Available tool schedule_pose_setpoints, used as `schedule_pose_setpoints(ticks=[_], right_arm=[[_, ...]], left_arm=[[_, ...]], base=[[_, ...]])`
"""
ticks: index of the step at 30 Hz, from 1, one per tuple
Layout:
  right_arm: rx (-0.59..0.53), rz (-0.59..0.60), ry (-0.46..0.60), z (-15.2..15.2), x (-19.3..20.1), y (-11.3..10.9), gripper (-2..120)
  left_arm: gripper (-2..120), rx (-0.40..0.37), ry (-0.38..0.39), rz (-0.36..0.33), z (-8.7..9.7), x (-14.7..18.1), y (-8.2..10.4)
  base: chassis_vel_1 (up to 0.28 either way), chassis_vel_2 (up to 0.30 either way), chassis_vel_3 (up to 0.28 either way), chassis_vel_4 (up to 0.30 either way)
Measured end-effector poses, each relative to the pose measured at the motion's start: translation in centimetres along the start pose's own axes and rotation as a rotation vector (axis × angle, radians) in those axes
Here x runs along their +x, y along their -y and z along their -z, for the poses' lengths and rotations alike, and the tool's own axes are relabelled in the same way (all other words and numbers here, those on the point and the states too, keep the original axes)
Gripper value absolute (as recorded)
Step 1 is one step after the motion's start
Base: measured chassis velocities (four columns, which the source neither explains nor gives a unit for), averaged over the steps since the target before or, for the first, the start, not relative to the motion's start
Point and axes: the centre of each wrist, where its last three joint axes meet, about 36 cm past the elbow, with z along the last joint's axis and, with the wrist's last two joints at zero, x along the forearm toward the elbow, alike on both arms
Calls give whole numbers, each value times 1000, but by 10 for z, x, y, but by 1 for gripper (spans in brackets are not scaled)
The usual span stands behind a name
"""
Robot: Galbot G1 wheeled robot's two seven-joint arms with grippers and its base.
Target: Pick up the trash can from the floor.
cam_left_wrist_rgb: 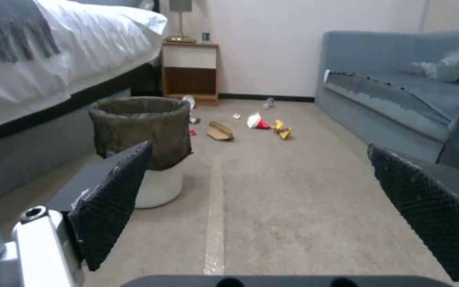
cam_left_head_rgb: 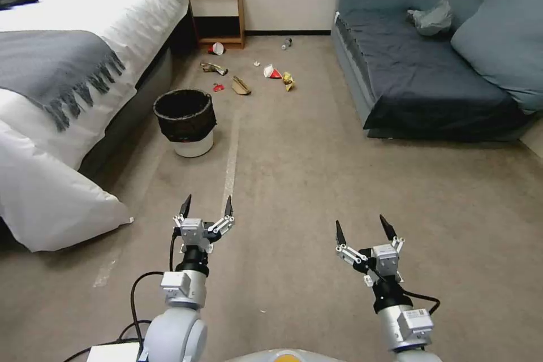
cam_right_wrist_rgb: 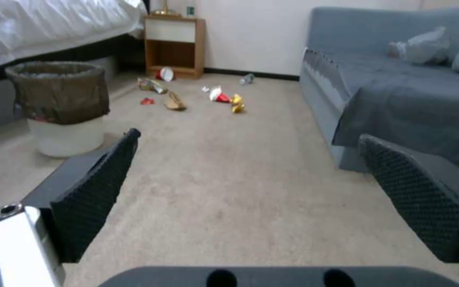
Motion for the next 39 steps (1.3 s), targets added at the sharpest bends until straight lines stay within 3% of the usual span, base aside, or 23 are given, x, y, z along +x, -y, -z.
schedule_pose_setpoints(ticks=[10,39], right_arm=[[-1,-15,13,1,-7,2,100],[-20,-79,51,0,-8,2,100]], left_arm=[[100,7,41,36,-5,0,-4],[100,6,48,21,-7,1,-1]], base=[[0,0,0,0],[37,30,36,35]])
